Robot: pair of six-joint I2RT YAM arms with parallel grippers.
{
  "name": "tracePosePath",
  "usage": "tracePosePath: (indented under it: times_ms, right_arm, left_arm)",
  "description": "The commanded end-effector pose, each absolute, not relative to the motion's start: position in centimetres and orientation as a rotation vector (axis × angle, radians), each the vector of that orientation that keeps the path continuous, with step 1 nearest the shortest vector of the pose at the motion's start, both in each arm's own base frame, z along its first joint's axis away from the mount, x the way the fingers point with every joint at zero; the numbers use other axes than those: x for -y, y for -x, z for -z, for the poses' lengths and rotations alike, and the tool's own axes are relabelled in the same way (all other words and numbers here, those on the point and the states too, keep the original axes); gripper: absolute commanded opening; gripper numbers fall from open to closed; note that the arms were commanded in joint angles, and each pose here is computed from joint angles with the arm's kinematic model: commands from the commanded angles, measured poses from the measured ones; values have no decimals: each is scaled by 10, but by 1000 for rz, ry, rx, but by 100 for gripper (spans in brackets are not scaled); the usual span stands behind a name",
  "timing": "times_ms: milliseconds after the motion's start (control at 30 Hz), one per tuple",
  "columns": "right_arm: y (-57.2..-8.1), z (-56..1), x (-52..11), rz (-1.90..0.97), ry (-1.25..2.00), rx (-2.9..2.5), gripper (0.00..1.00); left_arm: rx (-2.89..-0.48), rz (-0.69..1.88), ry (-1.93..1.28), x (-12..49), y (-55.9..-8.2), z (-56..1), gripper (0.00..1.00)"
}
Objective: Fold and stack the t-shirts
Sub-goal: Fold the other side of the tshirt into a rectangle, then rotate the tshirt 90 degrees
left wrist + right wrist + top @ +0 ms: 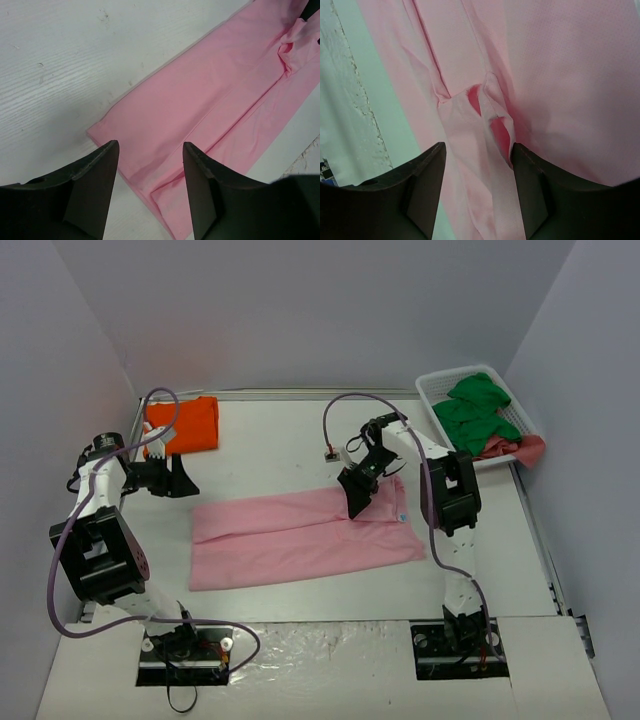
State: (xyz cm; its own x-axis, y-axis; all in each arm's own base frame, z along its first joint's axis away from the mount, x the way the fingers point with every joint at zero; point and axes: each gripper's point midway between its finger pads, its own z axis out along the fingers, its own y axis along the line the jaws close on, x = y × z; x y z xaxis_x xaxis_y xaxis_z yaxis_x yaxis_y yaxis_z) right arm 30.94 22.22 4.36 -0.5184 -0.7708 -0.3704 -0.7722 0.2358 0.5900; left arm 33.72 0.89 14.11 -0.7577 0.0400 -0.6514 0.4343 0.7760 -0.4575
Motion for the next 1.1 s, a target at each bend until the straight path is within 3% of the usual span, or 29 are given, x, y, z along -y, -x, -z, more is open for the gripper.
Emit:
tracePosePath:
  times_ms: [0,1067]
  right_arm:
    - [-292,-80,-225,-1220,1569,-2407,51]
    - [-231,-58,-231,-1263,1715,-2467,54]
  left_arm:
    - [-2274,789,-371,-7,-335,-160,52]
    - [-2262,820,-375,-3,-333,-160,53]
